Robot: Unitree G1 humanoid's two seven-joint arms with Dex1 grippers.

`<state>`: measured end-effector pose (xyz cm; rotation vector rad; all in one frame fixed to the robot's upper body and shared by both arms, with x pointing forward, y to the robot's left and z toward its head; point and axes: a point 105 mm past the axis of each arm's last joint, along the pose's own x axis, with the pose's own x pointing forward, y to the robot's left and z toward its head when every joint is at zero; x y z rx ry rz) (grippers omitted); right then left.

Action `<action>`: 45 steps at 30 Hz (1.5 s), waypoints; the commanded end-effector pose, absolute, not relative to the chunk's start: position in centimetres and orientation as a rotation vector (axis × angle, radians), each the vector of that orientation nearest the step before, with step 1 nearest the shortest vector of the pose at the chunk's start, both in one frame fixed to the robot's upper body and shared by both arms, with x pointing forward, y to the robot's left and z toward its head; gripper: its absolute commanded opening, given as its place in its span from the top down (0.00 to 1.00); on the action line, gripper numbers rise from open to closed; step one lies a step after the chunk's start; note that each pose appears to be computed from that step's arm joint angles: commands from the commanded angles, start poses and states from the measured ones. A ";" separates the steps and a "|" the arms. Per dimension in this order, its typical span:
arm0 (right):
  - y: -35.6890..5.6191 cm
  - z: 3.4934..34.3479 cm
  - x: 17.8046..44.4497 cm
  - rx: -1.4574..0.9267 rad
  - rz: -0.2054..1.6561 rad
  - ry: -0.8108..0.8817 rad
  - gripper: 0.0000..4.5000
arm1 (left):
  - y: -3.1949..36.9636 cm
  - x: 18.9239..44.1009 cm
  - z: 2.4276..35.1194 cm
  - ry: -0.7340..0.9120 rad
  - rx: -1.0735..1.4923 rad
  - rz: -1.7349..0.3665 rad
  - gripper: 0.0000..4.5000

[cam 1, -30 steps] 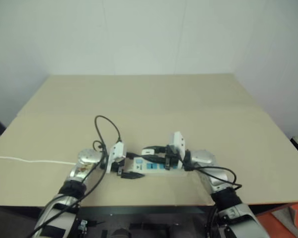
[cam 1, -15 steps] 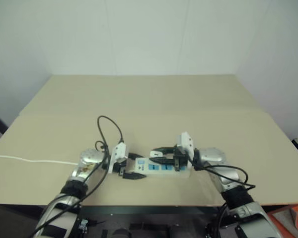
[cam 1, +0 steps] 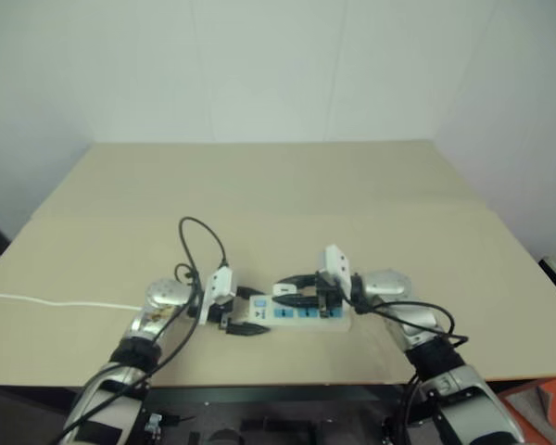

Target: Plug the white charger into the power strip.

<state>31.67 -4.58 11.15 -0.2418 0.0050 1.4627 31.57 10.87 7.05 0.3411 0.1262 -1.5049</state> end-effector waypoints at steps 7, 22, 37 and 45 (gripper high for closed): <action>-5.6 5.9 30.5 -0.251 1.470 0.264 0.74 | 11.8 31.3 6.3 0.182 0.373 -1.503 0.27; -4.8 7.5 30.7 -0.272 1.446 0.188 0.01 | 11.2 31.4 6.3 0.169 0.352 -1.498 0.27; -9.8 14.7 30.4 -0.340 1.304 0.000 0.00 | 12.0 31.7 11.6 0.048 0.352 -1.529 0.01; -14.2 17.2 28.2 -0.367 1.204 -0.030 0.00 | 14.8 30.2 15.9 0.027 0.395 -1.539 0.01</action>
